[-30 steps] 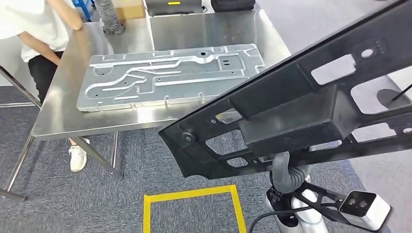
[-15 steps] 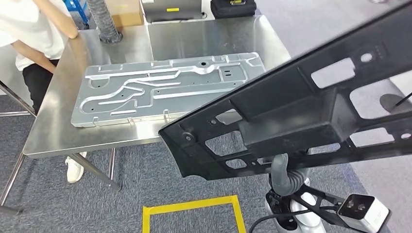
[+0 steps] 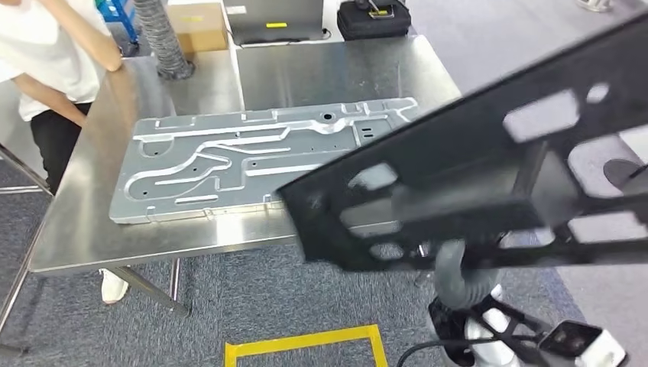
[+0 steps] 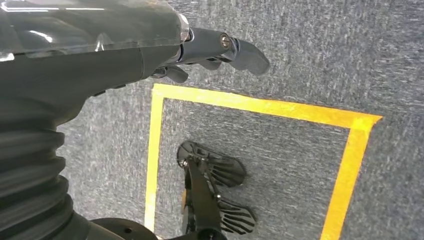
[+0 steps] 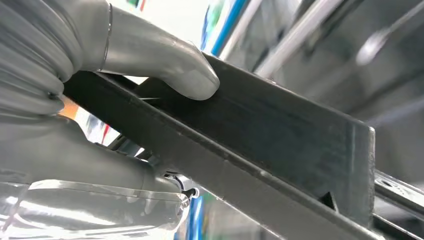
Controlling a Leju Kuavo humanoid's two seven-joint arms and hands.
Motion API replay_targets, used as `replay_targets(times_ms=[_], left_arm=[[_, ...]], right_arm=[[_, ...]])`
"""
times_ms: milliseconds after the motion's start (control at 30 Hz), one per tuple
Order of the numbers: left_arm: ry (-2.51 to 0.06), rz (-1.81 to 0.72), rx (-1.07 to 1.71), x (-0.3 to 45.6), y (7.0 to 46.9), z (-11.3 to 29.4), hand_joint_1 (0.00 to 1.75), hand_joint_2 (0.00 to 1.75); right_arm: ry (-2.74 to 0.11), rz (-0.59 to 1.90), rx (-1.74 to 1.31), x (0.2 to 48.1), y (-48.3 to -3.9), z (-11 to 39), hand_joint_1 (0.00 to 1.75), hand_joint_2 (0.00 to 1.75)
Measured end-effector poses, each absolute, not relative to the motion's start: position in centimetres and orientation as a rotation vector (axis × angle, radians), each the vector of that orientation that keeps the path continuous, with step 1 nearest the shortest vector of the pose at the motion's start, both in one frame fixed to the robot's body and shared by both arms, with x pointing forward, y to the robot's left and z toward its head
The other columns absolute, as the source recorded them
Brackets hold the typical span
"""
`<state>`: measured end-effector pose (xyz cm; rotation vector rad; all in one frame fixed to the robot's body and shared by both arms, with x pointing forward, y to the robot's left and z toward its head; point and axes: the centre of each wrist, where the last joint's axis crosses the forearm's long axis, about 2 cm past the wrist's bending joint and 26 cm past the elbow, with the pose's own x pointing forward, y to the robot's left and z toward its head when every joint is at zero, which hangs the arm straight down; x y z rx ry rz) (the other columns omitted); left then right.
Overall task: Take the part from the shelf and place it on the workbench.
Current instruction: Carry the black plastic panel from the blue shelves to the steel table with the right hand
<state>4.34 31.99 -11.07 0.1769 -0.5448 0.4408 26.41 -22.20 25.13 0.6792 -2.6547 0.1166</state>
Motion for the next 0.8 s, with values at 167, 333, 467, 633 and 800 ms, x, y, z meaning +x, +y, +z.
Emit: replay_targets(times_ms=[167, 333, 467, 633, 800], left_arm=[[-0.568, 0.435, 0.171, 5.1, 32.4, -11.0, 0.00, 1.75], [-0.557, 0.429, 0.178, 4.7, 32.9, -11.0, 0.00, 1.75], [-0.562, 0.422, 0.180, 4.6, 33.1, -11.0, 0.00, 1.75], [-0.590, 0.405, 0.183, 5.1, 33.6, -10.9, 0.00, 1.75], [-0.610, 0.397, 0.180, 5.9, 33.6, -10.8, 0.00, 1.75]], right_arm=[[-2.638, 0.049, -0.150, 33.5, -29.3, 27.0, 1.75, 1.75], [-2.334, 0.196, -1.109, 40.0, -36.7, 29.6, 1.75, 1.75], [-2.088, 0.369, -1.461, 43.4, -38.9, 32.2, 1.75, 1.75], [-1.759, 0.960, -1.767, 47.6, -35.0, 35.1, 1.75, 1.75], [-1.698, 1.530, -1.631, 49.3, -26.4, 32.8, 1.75, 1.75]])
